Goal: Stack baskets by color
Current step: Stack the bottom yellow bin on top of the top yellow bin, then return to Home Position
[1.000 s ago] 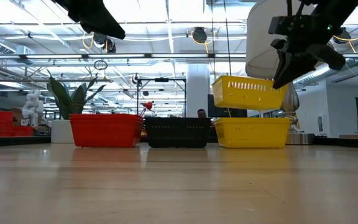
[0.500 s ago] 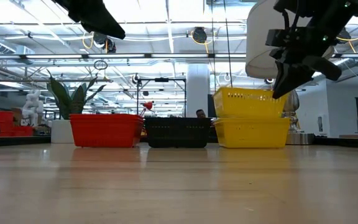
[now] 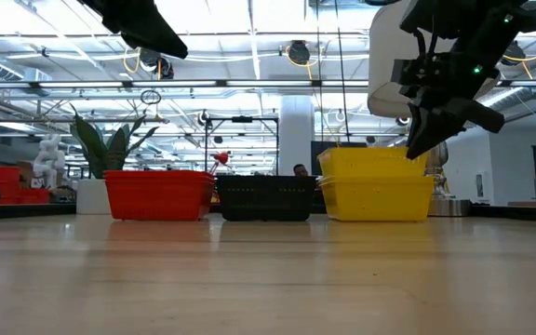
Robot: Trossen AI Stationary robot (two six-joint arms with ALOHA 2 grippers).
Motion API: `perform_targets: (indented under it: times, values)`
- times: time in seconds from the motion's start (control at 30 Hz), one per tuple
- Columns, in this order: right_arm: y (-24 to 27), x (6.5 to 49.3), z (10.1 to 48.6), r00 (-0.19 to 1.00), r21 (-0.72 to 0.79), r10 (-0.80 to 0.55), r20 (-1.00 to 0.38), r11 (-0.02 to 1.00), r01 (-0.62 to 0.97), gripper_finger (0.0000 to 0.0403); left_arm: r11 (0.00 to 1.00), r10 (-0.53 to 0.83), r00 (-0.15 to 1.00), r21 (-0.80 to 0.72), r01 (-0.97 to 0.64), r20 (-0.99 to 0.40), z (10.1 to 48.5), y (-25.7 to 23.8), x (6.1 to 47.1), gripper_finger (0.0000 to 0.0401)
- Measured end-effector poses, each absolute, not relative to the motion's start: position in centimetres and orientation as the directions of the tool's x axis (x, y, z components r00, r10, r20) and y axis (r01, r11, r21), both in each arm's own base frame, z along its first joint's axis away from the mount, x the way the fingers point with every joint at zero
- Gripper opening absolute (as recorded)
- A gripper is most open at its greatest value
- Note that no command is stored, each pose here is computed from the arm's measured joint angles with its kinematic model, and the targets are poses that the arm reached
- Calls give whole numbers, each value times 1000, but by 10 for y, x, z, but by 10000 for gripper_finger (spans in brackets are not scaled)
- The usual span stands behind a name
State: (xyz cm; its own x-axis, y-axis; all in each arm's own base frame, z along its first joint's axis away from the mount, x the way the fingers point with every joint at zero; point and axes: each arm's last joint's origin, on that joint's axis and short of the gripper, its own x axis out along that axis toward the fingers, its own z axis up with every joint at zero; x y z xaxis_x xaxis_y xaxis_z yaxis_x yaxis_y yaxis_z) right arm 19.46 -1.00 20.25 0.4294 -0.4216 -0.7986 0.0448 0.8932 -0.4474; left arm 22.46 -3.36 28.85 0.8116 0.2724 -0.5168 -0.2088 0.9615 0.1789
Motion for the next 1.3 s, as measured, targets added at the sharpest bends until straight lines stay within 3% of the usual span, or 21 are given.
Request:
perform_targets:
  times: [0.4,0.67,0.87,1.03,1.3]
  values:
    - [-11,195,202,441,-385,-377,-814,920,76,134,961,272,812,179,-209,-517,289,-34,225,97]
    - [-9,199,210,474,-318,-320,-821,944,87,152,961,272,812,183,-206,-517,289,-34,225,97]
    - [-5,208,226,554,-187,-197,-809,980,76,143,961,272,812,186,-204,-517,289,-34,225,97]
    - [5,210,233,615,-174,-175,-769,983,63,117,961,272,813,185,-205,-515,289,-34,225,97]
    - [30,199,253,732,-149,-81,-676,988,-29,25,963,255,858,193,-186,-445,296,-36,229,95]
